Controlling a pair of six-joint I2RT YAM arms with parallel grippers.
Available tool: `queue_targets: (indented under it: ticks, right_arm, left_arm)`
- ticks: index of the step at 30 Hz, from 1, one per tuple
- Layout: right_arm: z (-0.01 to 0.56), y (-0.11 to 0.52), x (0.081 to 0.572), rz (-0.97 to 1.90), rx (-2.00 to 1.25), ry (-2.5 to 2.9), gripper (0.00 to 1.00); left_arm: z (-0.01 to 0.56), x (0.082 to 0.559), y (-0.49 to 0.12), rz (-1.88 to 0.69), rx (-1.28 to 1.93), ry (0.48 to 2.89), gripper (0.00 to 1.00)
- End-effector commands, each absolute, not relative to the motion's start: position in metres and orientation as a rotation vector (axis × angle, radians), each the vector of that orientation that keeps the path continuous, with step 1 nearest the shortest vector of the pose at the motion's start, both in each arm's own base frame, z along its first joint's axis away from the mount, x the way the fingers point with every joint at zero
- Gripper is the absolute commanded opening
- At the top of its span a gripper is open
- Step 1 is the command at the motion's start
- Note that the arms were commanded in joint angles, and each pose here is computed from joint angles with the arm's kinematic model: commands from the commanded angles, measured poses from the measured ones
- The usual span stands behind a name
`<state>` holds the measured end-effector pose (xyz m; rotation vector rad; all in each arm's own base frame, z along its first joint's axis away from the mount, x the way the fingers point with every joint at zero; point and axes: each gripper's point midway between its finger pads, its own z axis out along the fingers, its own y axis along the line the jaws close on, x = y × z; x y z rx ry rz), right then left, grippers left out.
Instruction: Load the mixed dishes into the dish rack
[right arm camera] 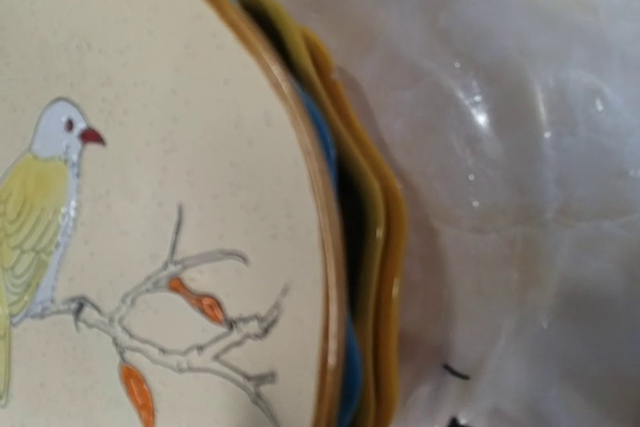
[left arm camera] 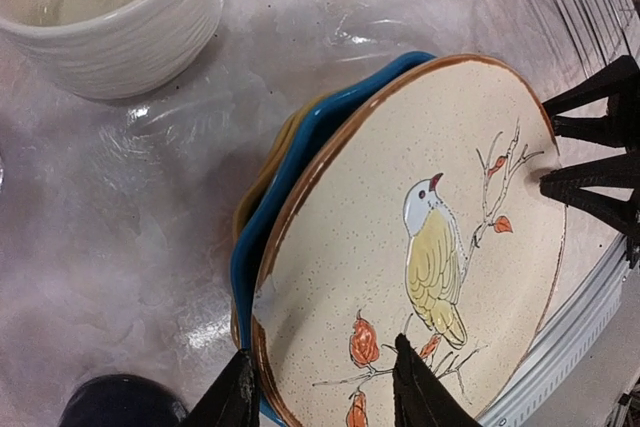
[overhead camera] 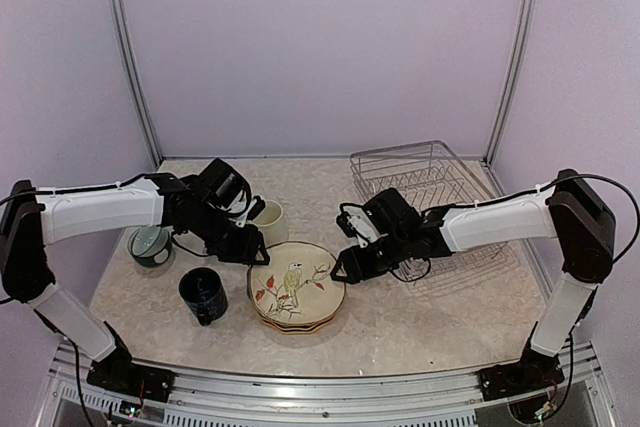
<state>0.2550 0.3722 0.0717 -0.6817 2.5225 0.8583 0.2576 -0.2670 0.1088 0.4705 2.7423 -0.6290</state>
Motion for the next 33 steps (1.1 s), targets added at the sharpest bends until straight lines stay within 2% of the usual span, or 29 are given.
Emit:
queue_targets:
  ticks: [1, 15, 26, 33]
  right_arm:
    - [0.081, 0.371, 0.249, 0.881, -0.672, 2.51, 0.51]
    - [0.071, 0.359, 0.238, 0.901, -0.567, 2.588, 0.48]
    - [0.078, 0.371, 0.227, 1.152, -0.448, 2.542, 0.35]
    - [0.089, 0.374, 0.225, 1.231, -0.397, 2.508, 0.32]
  left_arm:
    - [0.1, 0.248, -0.277, -0.693, 0.507, 2.775, 0.42]
    - [0.095, 0.241, -0.291, -0.766, 0.519, 2.778, 0.41]
    - [0.088, 0.245, -0.293, -0.693, 0.492, 2.761, 0.41]
    - [0.084, 0.244, -0.299, -0.668, 0.49, 2.747, 0.41]
